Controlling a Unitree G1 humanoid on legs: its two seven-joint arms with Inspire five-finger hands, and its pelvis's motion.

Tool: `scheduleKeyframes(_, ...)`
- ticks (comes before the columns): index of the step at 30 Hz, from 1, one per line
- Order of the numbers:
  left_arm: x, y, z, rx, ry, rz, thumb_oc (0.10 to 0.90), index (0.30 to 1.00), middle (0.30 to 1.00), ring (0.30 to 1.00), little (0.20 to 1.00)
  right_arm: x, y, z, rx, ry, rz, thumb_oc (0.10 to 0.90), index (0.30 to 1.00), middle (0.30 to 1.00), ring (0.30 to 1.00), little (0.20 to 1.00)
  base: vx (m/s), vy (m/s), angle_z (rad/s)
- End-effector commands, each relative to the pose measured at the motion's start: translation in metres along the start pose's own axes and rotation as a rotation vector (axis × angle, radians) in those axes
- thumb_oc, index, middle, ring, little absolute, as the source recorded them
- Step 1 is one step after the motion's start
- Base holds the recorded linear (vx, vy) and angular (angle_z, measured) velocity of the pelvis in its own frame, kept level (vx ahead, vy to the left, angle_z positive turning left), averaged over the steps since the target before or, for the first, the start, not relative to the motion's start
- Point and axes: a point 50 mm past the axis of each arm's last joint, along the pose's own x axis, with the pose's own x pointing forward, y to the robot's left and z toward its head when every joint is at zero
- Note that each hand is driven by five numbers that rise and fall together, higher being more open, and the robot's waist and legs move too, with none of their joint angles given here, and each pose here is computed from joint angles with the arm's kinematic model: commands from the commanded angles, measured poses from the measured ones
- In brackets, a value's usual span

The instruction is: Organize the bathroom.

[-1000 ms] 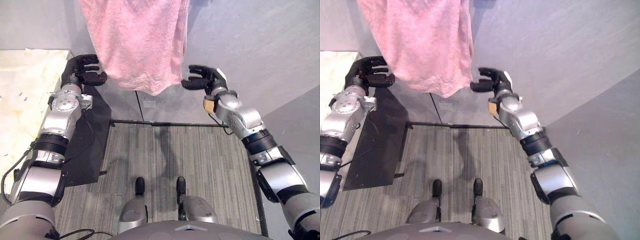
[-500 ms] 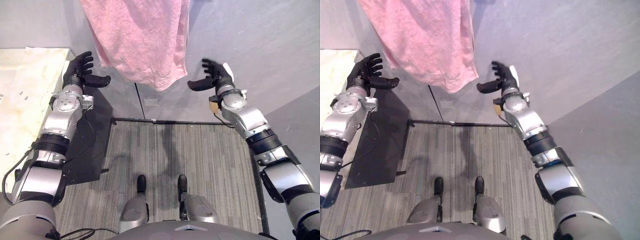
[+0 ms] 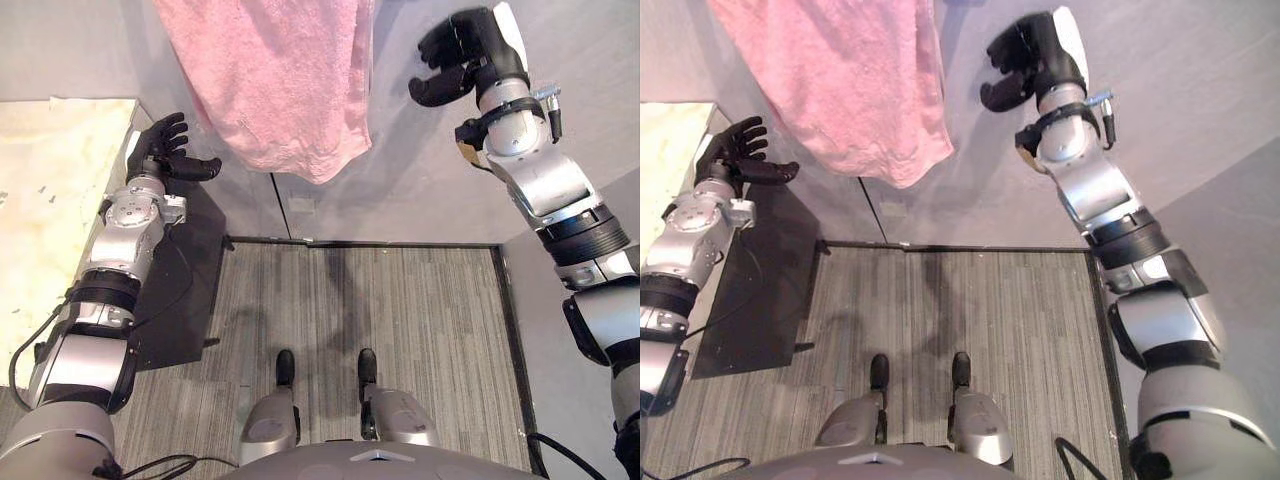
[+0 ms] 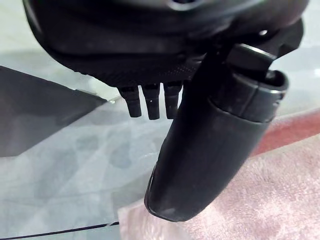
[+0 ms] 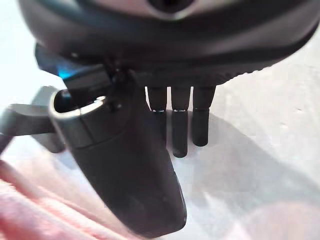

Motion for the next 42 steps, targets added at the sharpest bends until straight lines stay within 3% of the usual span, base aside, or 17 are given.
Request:
scheduleKeyframes(1,0.001,0.008,0.032,0.022,-0.175,0.014,0.8,0.9,0.9,0.9,0.9,0.014,-0.033,0.078,-0.019,-0.324,-0.147,0.8,0.9,0.9,0.9,0.9,0.0,0.0,0.0)
scheduleKeyframes(19,0.008,-0.004,0.049,0.025,-0.186,-0.021,0.8,0.9,0.9,0.9,0.9,0.022,0.021,0.032,0.253,-0.024,0.022,0.8,0.9,0.9,0.9,0.9,0.0,-0.003,0.01)
scheduleKeyframes(28,0.01,-0.005,0.052,0.024,-0.184,-0.019,0.8,0.9,0.9,0.9,0.9,0.028,0.017,0.031,0.277,-0.015,-0.002,0.8,0.9,0.9,0.9,0.9,0.0,0.004,0.03)
scheduleKeyframes(29,0.01,-0.005,0.052,0.024,-0.185,-0.02,0.8,0.9,0.9,0.9,0.9,0.028,0.017,0.032,0.278,-0.015,0.0,0.761,0.841,0.841,0.841,0.841,0.0,0.0,0.0)
scheduleKeyframes(30,0.01,-0.006,0.053,0.024,-0.186,-0.021,0.8,0.9,0.9,0.9,0.9,0.028,0.018,0.033,0.283,-0.019,-0.002,0.566,0.549,0.549,0.549,0.549,0.0,0.0,0.0)
scheduleKeyframes(31,0.01,-0.006,0.052,0.022,-0.188,-0.021,0.8,0.9,0.9,0.9,0.9,0.028,0.017,0.034,0.288,-0.025,-0.004,0.4,0.3,0.3,0.3,0.3,0.0,0.0,0.0)
scheduleKeyframes(42,0.009,-0.008,0.053,0.007,-0.192,-0.03,0.8,0.9,0.9,0.9,0.9,0.028,0.017,0.036,0.302,-0.035,-0.001,0.4,0.3,0.3,0.3,0.3,0.0,0.0,0.0)
